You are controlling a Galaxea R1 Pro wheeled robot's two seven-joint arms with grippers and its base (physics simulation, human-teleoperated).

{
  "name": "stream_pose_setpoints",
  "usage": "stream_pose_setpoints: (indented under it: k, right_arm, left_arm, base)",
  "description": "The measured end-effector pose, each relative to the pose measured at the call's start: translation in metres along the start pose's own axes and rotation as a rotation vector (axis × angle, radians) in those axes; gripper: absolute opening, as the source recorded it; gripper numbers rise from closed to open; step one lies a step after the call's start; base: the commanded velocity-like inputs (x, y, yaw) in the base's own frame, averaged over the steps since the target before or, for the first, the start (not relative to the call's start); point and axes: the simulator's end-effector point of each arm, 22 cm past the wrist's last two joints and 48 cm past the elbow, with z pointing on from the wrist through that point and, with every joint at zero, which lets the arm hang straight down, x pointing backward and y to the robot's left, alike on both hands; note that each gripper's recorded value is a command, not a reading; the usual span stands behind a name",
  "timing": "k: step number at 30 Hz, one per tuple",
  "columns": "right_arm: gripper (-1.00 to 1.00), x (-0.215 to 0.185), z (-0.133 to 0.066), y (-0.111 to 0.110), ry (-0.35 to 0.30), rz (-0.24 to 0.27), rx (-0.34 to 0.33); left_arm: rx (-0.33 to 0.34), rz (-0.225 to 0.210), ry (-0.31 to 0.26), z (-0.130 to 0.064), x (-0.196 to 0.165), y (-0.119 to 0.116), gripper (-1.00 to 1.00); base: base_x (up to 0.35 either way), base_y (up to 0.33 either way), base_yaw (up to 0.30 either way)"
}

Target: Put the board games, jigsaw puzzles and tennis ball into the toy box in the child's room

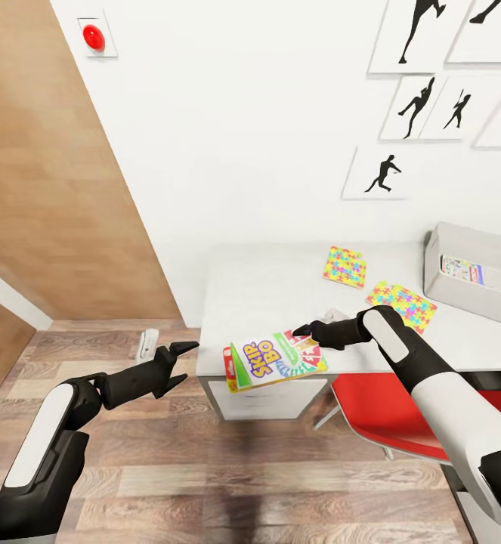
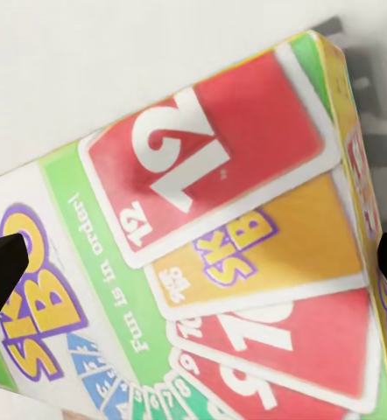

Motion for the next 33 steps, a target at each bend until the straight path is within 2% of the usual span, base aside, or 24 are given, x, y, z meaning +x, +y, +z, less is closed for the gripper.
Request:
stream_pose_setpoints:
  k: [33]
  right_arm:
    - [1.0,-0.0019,-0.0019,-0.0039,-0.004,0.002,0.011]
  left_arm:
    - [0.0,0.0,0.0,0.0,0.0,0.0,1.0]
  base:
    - [-0.001,0.0,0.0]
